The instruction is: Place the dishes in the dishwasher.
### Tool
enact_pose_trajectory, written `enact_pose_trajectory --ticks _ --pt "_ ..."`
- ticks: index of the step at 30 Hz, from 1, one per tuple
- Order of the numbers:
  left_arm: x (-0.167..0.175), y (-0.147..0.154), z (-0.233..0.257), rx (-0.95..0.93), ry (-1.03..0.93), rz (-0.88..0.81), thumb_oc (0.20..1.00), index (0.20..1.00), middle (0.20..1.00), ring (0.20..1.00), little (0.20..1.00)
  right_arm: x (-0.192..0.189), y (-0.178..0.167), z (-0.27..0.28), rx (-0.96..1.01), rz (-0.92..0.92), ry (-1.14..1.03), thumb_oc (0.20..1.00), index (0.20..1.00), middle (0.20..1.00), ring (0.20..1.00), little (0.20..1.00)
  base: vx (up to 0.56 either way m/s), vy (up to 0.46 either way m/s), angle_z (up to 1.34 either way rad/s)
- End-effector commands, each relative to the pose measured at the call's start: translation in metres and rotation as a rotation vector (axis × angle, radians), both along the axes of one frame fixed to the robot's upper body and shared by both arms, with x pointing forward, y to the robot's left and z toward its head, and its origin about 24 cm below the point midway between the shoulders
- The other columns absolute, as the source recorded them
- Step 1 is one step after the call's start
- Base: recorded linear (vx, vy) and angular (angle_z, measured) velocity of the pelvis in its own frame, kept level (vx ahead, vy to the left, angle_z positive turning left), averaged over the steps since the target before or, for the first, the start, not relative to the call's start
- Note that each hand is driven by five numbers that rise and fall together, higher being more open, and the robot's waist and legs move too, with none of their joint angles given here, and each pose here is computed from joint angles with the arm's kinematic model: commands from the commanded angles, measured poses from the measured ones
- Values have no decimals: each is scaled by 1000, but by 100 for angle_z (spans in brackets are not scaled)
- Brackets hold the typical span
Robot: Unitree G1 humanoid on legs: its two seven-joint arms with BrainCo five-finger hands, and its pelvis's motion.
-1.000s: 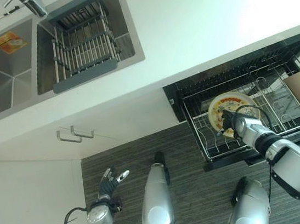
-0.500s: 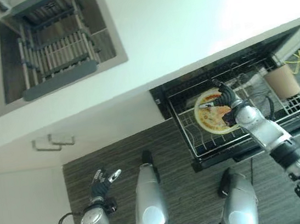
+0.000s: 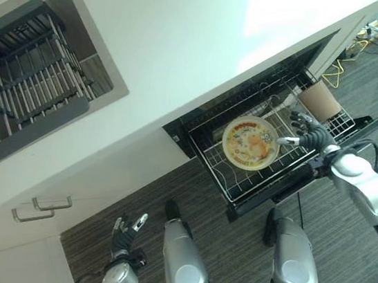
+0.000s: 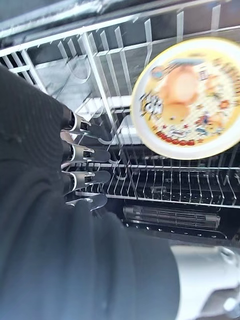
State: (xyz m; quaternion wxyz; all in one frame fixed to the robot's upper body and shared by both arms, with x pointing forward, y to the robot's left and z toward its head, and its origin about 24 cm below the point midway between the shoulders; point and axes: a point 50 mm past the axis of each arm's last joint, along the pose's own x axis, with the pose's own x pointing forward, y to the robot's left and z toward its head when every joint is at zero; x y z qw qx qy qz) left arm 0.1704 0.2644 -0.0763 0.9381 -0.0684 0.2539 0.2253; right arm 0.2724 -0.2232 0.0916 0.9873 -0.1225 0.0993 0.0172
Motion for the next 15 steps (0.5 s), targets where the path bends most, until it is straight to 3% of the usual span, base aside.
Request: enact_pose_trajectory --ticks 1,15 --pt "-17 19 5 102 24 12 1000 1000 1000 1000 1000 4 4 30 83 44 -150 1000 1000 1000 1000 1000 44 -11 -7" --pt "-55 14 -24 88 159 100 1000 1000 1000 1000 1000 -32 -8 74 140 147 -479 1000 1000 1000 1000 1000 35 -19 -8"
